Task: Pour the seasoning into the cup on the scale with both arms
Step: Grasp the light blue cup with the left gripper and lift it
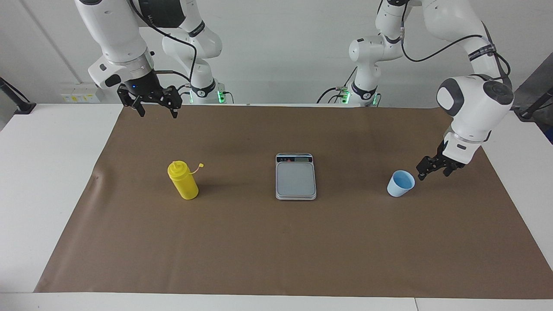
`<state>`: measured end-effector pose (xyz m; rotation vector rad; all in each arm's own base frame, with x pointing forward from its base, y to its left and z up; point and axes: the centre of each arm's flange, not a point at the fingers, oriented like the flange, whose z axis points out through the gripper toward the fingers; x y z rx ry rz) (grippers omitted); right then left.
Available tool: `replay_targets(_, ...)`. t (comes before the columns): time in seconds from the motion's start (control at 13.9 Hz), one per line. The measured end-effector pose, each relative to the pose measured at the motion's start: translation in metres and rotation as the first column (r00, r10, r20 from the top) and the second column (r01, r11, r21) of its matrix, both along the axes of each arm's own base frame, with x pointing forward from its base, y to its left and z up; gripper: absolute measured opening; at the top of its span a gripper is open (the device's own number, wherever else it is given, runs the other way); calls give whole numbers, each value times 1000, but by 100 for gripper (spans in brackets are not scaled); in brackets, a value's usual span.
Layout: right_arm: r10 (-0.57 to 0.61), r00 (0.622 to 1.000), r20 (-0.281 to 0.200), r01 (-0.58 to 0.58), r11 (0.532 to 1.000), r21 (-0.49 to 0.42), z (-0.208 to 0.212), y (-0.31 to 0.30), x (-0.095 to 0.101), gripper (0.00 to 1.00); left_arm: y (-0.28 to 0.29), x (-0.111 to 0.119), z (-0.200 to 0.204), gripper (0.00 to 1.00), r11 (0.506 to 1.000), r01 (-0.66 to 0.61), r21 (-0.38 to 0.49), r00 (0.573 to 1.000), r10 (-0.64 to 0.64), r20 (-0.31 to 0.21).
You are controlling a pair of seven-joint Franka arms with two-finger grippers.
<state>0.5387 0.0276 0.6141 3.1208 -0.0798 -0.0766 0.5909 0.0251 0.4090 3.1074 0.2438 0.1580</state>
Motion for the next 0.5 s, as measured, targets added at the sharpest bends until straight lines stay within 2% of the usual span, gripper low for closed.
replay_targets(0.22,0,1000,0,0,1000,0,0,0,0,100,-7,-6,-19,100,999,-49,-16,999,49,15)
replay_targets(0.5,0,1000,0,0,1000,0,0,0,0,100,-17,-16,-51,100,999,-43,-21,999,43,-10)
